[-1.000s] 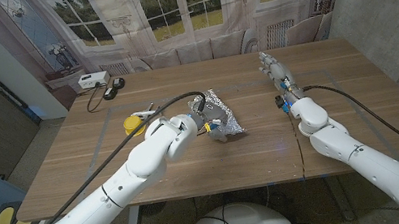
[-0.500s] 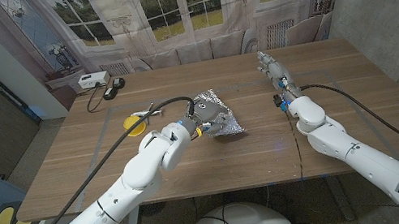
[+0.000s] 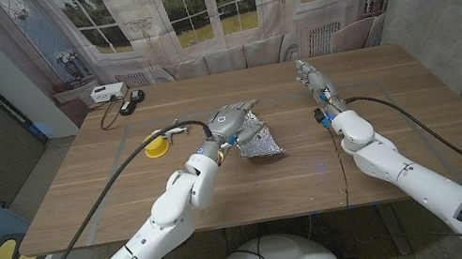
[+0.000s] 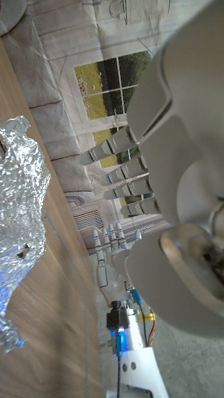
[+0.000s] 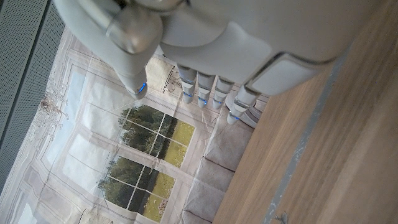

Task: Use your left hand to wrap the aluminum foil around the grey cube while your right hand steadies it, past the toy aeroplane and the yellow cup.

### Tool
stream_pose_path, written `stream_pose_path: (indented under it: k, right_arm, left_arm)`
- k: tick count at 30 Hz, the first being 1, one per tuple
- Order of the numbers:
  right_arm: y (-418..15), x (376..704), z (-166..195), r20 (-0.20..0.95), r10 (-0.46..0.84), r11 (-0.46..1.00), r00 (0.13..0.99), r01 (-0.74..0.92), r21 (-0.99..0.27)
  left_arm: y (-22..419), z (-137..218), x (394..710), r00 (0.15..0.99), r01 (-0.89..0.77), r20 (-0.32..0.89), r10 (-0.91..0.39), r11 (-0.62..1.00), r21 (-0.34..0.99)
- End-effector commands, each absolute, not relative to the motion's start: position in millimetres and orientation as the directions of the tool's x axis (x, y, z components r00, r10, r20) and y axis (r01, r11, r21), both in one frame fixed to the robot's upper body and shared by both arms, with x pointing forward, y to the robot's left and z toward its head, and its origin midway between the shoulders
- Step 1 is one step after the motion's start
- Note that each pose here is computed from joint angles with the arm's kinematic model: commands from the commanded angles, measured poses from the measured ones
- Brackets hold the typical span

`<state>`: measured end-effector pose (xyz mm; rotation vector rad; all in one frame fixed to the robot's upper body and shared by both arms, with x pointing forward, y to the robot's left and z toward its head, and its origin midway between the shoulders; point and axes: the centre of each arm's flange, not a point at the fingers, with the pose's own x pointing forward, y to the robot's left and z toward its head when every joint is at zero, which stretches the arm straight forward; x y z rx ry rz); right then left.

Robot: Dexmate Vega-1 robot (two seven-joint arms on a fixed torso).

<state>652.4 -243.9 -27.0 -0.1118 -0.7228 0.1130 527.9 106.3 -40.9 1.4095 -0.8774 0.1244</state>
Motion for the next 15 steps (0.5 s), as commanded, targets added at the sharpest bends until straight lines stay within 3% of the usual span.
stream_pose_path:
  k: [1,8,15]
  right_arm:
    - [-243.4,654.7,-27.8,0.649,0.139,0.988,0.748,-0.064,-0.137]
    - [-244.7,657.6,-28.8,0.646,0.138,0.989,0.751,-0.067,-0.132]
    - [-247.5,659.8,-29.2,0.646,0.136,0.989,0.751,-0.069,-0.129]
  left_arm:
    - [118.6,-52.9,556.2,0.76,-0.488,0.589,-0.274,0.357,0.797]
    - [122.1,-63.8,579.0,0.828,-0.366,0.483,-0.284,0.379,0.85]
    - [121.7,-72.6,597.7,0.806,-0.311,0.474,-0.354,0.429,0.848]
